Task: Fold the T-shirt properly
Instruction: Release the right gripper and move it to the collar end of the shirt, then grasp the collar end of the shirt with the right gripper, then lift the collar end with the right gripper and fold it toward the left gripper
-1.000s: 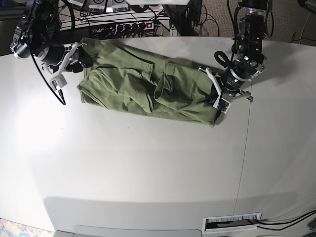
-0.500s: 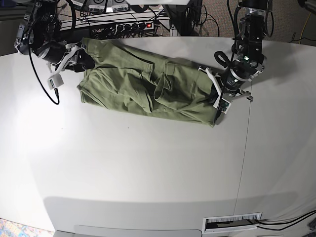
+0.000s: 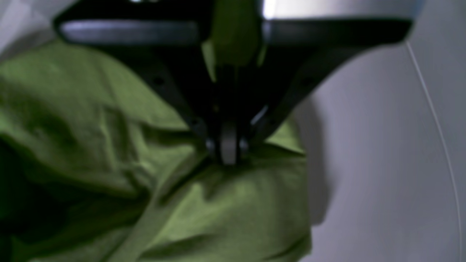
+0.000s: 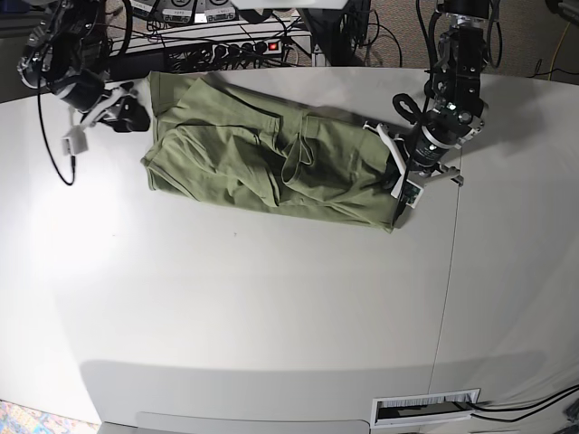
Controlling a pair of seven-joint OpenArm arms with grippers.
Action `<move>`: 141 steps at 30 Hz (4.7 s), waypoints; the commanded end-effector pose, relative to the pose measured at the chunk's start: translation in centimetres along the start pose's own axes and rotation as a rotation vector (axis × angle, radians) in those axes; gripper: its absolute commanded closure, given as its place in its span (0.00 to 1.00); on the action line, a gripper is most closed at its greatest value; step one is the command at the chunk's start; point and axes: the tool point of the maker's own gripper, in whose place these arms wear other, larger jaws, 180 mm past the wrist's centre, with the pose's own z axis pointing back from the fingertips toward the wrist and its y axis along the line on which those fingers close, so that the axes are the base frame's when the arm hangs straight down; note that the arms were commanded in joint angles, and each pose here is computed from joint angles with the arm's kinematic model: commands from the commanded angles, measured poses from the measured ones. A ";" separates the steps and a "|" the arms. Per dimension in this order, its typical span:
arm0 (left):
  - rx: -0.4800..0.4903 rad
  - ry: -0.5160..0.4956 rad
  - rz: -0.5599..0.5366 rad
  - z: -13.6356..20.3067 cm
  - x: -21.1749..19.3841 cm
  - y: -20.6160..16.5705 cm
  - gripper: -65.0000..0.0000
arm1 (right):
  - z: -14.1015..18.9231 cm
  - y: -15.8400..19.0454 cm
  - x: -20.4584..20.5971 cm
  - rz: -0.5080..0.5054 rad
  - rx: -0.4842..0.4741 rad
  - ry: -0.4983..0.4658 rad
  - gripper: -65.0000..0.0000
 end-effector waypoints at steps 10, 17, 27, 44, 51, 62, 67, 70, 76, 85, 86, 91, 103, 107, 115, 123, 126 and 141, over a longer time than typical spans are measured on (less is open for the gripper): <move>-0.044 -0.003 0.007 0.0 0.2 -0.8 1.00 | 0.4 0.2 2.1 0.017 0.017 -0.054 0.59; -0.052 0.001 0.001 0.1 0.1 -0.9 1.00 | -1.4 1.7 3.0 0.062 0.061 -0.036 0.59; -0.052 0.000 0.001 0.1 0.1 -0.9 1.00 | -2.8 -0.6 0.3 -0.038 0.035 0.028 0.59; -0.052 0.000 0.002 0.1 0.1 -1.0 1.00 | -5.2 0.2 -1.4 -0.240 0.202 0.105 0.59; -0.052 0.001 0.001 0.1 0.1 -0.9 1.00 | -5.0 0.1 -1.2 -0.226 0.196 0.102 0.59; -0.052 -0.003 0.002 0.1 0.2 -1.0 1.00 | -1.1 -0.4 0.3 0.021 0.063 0.142 0.59; -0.055 -0.006 0.006 0.1 0.2 -1.0 1.00 | -1.2 -0.3 0.3 0.022 0.067 0.138 0.59; -0.056 -0.004 0.007 0.1 0.2 -1.0 1.00 | -1.2 -0.2 0.3 0.021 0.068 0.138 0.59; -0.056 -0.005 0.007 0.1 0.2 -1.0 1.00 | -1.3 -0.1 0.2 0.016 0.072 0.136 0.59; -0.056 -0.006 0.007 0.1 0.2 -1.0 1.00 | -3.1 1.1 -1.3 -0.025 0.075 0.143 0.59; -0.056 -0.007 0.006 0.1 0.3 -1.0 1.00 | -3.2 1.2 -1.4 -0.028 0.077 0.139 0.59; -0.056 -0.008 0.006 0.1 0.3 -1.0 1.00 | -3.4 1.5 -1.3 -0.036 0.084 0.129 0.59; -0.056 -0.021 0.007 0.1 0.5 -1.0 1.00 | -6.9 5.4 -4.9 -0.058 0.218 0.236 0.59; -0.056 -0.022 0.007 0.1 0.5 -1.0 1.00 | -7.0 5.6 -5.1 -0.052 0.224 0.248 0.59; -0.056 -0.022 0.007 0.1 0.5 -1.0 1.00 | -6.7 6.6 -5.0 -0.070 0.282 0.250 1.00; -0.258 -0.072 0.034 0.7 1.4 -4.6 1.00 | -4.5 6.0 -0.2 -0.001 0.234 0.098 1.00; -0.285 -0.096 0.067 0.8 1.9 -5.3 1.00 | -2.6 5.0 2.4 0.048 0.168 0.011 1.00; -0.489 -0.065 -0.057 -0.1 2.4 -16.1 1.00 | 0.6 7.4 7.9 0.195 0.140 -0.178 1.00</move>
